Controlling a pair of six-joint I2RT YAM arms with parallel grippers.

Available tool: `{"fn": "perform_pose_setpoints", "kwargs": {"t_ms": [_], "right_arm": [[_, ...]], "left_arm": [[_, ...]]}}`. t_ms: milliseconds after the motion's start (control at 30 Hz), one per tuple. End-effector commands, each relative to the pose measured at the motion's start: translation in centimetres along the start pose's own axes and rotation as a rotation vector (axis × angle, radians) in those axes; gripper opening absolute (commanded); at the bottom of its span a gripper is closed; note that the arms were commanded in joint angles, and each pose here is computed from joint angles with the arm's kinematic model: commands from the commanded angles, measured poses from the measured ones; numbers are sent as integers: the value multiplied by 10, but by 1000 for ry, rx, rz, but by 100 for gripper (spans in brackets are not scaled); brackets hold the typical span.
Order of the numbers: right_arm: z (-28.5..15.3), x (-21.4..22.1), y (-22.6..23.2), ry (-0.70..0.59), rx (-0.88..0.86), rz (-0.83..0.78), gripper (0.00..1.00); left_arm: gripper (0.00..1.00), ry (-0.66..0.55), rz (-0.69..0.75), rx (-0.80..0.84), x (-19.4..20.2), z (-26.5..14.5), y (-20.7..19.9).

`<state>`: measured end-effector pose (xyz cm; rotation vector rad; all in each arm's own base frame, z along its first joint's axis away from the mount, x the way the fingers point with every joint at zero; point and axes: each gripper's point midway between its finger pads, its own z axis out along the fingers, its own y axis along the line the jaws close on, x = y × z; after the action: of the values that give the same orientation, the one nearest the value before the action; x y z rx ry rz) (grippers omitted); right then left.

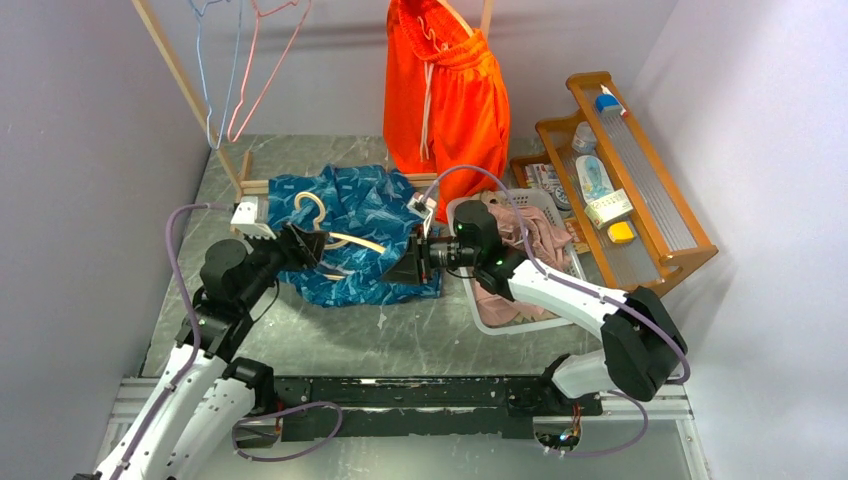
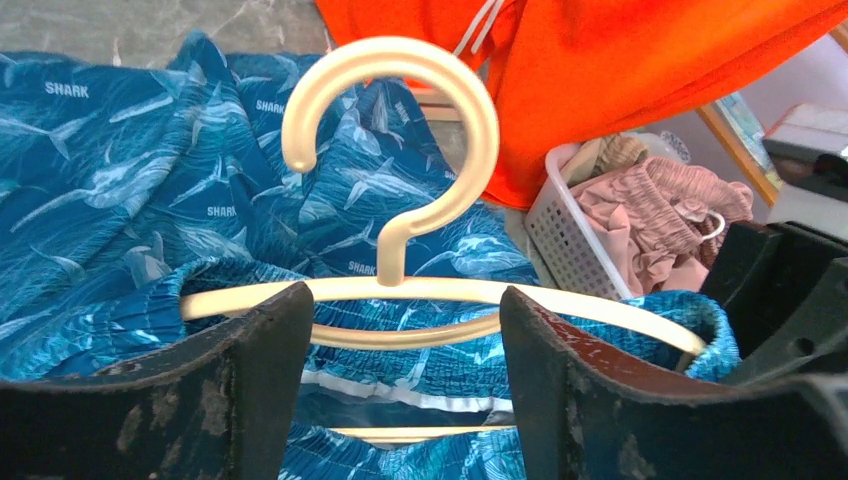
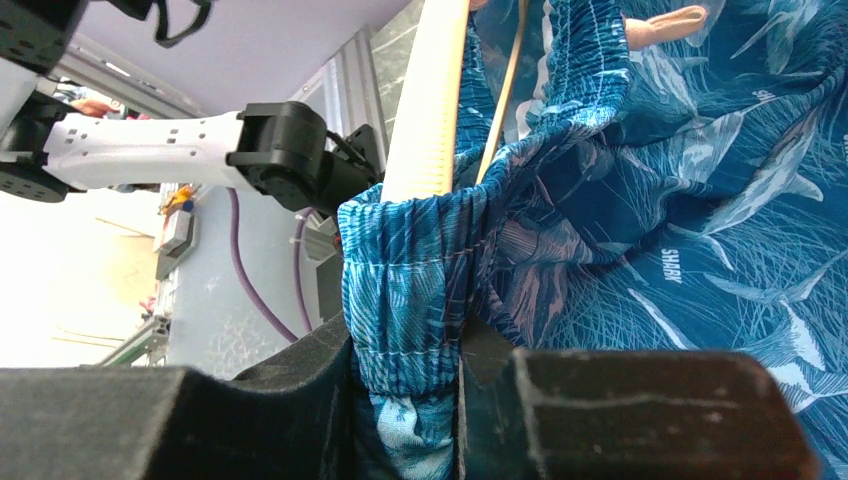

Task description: Remove the shorts from the hanger

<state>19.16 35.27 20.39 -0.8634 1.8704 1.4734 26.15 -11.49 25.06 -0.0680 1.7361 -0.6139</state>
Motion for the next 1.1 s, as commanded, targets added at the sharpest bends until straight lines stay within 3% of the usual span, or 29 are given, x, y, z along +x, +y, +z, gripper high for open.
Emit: {"fn": "perform_pose_setpoints", "kwargs": {"t_ms": [0, 267, 333, 433, 533, 733, 867, 1067], "right_arm": [[3, -27, 30, -41, -122, -88, 0], [6, -24, 30, -18, -137, -81, 0], [6, -22, 29, -12, -135, -78, 0], [6, -22, 23, -18, -105, -82, 0], [6, -21, 16, -19, -64, -82, 0], [8, -22, 16, -20, -67, -71, 0], [5, -22, 17, -27, -67, -74, 0], [2, -27, 28, -47, -104, -82, 0]], "left_arm": [[68, -15, 18, 19, 2, 8, 1], [55, -10, -21, -52, 2, 20, 12], [58, -11, -37, -55, -1, 21, 11], [73, -9, -60, -75, -6, 20, 11], [80, -17, -63, -74, -10, 16, 9], [79, -82, -99, -158, -22, 5, 22], [78, -150, -99, -100, -33, 5, 13], [73, -83, -105, -119, -19, 21, 17]]}}
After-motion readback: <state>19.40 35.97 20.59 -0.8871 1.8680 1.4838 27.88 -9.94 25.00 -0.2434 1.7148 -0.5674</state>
